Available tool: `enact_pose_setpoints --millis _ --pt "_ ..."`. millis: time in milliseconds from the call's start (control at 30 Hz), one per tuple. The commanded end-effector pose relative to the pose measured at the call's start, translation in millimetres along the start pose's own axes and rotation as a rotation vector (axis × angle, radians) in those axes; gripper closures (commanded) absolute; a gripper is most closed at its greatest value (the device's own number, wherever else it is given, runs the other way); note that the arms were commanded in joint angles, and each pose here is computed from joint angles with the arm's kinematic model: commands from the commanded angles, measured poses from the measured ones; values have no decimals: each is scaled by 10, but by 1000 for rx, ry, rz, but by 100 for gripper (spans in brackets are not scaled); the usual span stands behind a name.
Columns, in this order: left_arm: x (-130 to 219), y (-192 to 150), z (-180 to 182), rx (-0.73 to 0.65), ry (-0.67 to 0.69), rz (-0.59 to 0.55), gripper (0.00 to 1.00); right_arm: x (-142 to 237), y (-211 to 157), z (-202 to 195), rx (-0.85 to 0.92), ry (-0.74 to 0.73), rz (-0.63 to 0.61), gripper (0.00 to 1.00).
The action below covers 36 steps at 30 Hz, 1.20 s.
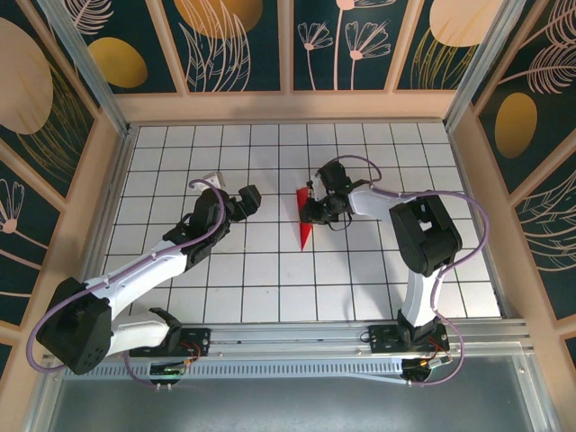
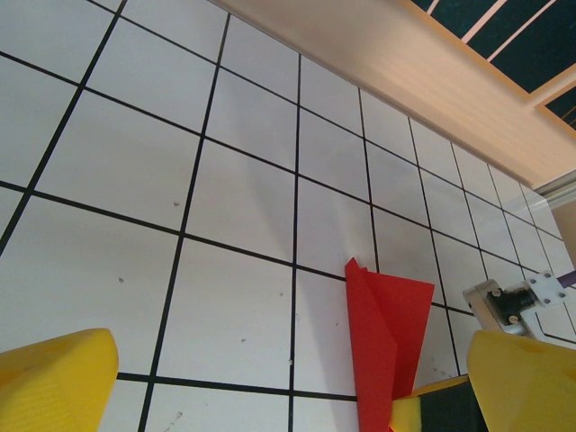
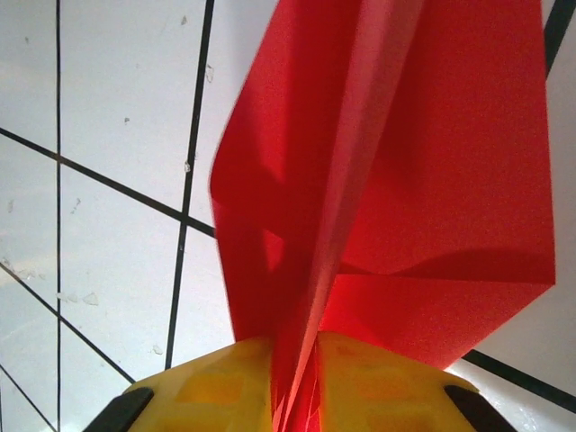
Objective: Fold a paper plane with a square sheet of paper (fold left side to right side)
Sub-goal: Pick up the paper plane at the center of the table.
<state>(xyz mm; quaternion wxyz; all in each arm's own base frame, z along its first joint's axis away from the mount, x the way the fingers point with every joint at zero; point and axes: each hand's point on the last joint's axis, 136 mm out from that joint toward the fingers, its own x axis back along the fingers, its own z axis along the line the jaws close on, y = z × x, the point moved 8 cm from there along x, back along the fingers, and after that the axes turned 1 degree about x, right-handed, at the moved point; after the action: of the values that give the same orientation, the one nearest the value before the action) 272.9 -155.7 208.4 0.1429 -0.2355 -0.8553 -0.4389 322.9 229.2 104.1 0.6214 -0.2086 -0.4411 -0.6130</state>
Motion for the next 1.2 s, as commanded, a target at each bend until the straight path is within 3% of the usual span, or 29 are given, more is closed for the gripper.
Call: enact_pose_setpoints --millis 0,667,833,1167 --pt "16 62 -25 11 4 -11 1 -45 -4 11 0 -39 25 82" --pt "28 65 -8 6 14 -17 1 -211 -53 73 -86 -68 60 85" --pt "33 64 4 3 20 -18 1 -180 -20 128 -92 -77 55 95" --pt "49 64 25 -3 31 -23 1 237 178 34 -23 -353 69 100"
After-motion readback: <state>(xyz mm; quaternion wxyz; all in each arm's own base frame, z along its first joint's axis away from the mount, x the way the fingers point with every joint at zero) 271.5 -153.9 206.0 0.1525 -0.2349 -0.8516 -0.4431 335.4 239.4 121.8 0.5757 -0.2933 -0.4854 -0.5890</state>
